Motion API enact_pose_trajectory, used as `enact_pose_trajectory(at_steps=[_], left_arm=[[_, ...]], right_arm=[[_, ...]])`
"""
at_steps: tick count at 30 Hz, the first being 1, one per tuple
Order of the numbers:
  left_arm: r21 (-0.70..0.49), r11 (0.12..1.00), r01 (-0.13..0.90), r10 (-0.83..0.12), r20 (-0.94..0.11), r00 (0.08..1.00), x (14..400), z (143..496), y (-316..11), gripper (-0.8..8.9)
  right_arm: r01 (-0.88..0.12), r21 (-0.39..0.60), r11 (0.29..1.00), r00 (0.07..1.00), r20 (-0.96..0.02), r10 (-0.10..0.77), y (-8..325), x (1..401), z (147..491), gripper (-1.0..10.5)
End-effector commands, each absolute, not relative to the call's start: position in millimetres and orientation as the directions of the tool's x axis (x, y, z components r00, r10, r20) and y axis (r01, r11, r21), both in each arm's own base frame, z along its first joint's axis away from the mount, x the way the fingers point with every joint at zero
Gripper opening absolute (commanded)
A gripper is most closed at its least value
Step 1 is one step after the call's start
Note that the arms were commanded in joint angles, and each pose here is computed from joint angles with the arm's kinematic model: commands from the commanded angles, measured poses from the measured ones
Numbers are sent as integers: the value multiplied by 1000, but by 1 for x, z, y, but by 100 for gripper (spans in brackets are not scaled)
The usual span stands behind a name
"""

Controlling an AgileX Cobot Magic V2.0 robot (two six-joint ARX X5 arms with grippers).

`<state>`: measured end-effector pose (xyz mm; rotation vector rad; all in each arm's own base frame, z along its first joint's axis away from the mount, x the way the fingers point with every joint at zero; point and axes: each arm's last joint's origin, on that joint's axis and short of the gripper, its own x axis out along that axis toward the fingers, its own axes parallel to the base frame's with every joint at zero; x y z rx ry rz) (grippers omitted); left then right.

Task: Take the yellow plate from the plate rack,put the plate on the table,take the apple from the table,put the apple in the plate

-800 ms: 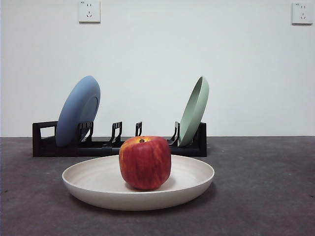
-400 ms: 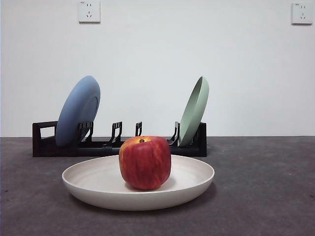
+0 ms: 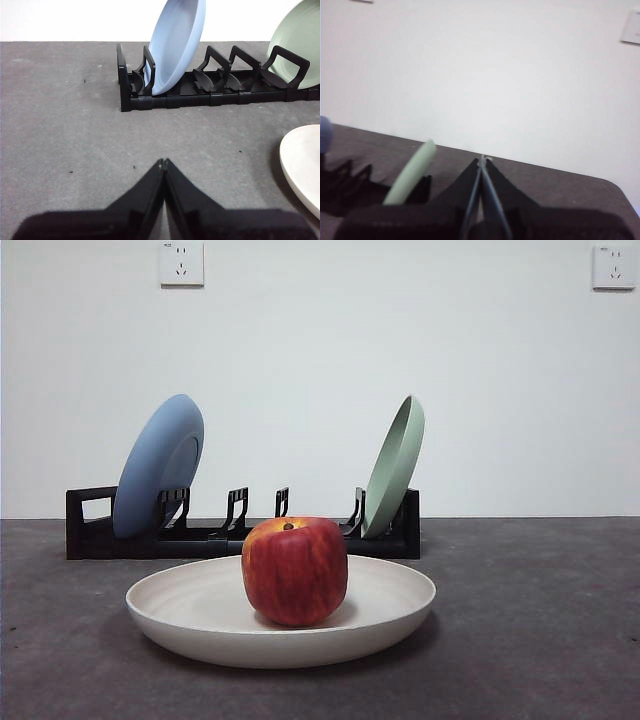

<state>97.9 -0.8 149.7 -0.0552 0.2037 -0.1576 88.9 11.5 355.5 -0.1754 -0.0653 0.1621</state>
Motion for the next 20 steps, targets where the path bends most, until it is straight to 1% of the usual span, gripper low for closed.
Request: enact_pose_trajectory(at_steps=[1, 5, 8, 10, 15, 20], left_arm=[[-77, 986, 146, -158, -201, 967, 98, 147, 0, -3], [-77, 986, 146, -158, -201, 967, 98, 147, 0, -3], [-77, 986, 146, -158, -201, 967, 98, 147, 0, -3], [-77, 986, 146, -158, -201, 967, 98, 147, 0, -3], [-77, 986, 146, -158, -201, 967, 98, 147, 0, -3], [-77, 986, 146, -158, -201, 967, 98, 147, 0, -3]], right_arm=[[-138, -160, 978, 988, 52, 148, 10, 95, 314, 1], [-93, -106, 990, 994, 51, 99, 8, 96, 268, 1], [-59, -58, 997, 998, 33, 61, 7, 97, 238, 1], [-40, -43, 998, 999, 10, 40, 6, 97, 219, 1], [-30, -27, 999, 999, -29, 30, 6, 98, 187, 1], [-30, 0, 1000, 999, -35, 30, 6, 97, 169, 1]])
